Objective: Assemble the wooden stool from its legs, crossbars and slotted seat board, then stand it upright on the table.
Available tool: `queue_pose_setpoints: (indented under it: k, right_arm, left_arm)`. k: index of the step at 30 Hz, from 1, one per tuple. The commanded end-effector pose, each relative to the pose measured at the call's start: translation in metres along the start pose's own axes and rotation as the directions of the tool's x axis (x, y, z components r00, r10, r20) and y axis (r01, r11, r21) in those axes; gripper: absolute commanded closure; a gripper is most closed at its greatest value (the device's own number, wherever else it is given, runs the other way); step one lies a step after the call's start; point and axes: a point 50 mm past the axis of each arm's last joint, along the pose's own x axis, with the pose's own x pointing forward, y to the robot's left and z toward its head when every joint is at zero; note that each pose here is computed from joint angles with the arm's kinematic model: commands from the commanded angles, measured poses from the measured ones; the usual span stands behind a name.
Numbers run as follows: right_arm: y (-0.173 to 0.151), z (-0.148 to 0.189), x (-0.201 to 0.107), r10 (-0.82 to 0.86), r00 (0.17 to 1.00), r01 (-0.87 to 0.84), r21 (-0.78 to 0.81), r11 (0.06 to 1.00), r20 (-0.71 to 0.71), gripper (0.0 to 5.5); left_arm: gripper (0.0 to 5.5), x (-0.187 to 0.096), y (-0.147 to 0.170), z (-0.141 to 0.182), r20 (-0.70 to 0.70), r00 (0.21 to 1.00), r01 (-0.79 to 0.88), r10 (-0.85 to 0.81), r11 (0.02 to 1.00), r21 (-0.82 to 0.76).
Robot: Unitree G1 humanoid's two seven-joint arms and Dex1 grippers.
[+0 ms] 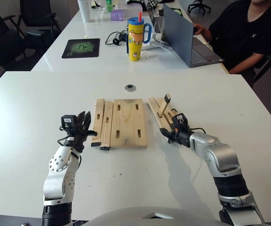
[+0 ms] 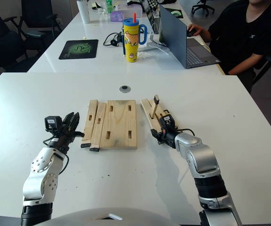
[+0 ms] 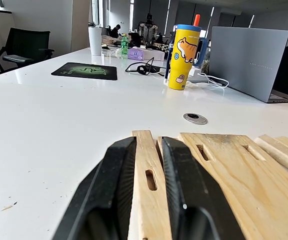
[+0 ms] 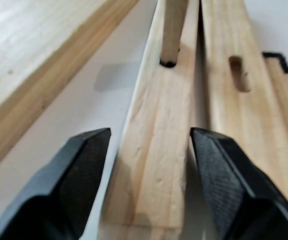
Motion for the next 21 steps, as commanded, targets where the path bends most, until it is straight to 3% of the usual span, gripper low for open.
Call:
queue_pose_setpoints:
  k: [1,5,11,13,17,21]
  right_arm:
    - [0.004,0.009,0.01,0.011,1.0,-0.011,-0.009,1.0,-0.004,2.52]
    - [0.001,0.011,0.019,-0.014,1.0,0.014,-0.009,1.0,-0.012,2.52]
    - [-0.003,0.005,0.023,-0.045,0.999,0.045,-0.004,0.999,-0.015,3.42]
    - [-0.002,0.005,0.023,-0.048,0.999,0.048,0.005,0.999,-0.003,3.43]
    - [-0.005,0.032,0.013,-0.061,0.975,0.064,-0.006,0.998,0.212,3.43]
    - [-0.007,0.065,-0.002,-0.011,0.901,0.07,-0.118,0.991,0.434,3.43]
  left_arm:
    - [4.52,0.002,-0.001,0.004,0.006,1.0,0.002,-0.002,1.0,0.016]
    - [4.52,0.001,-0.001,0.005,0.007,1.0,0.002,-0.002,1.0,0.018]
    - [4.52,0.005,-0.003,0.005,0.009,1.0,0.017,-0.017,1.0,0.015]
    - [4.52,0.006,-0.005,0.004,0.007,1.0,0.027,-0.027,1.0,0.011]
    - [4.52,0.009,-0.008,0.006,0.008,0.998,0.055,-0.055,0.998,-0.029]
    - [4.52,0.013,-0.013,0.01,0.028,0.995,0.103,-0.1,0.983,-0.153]
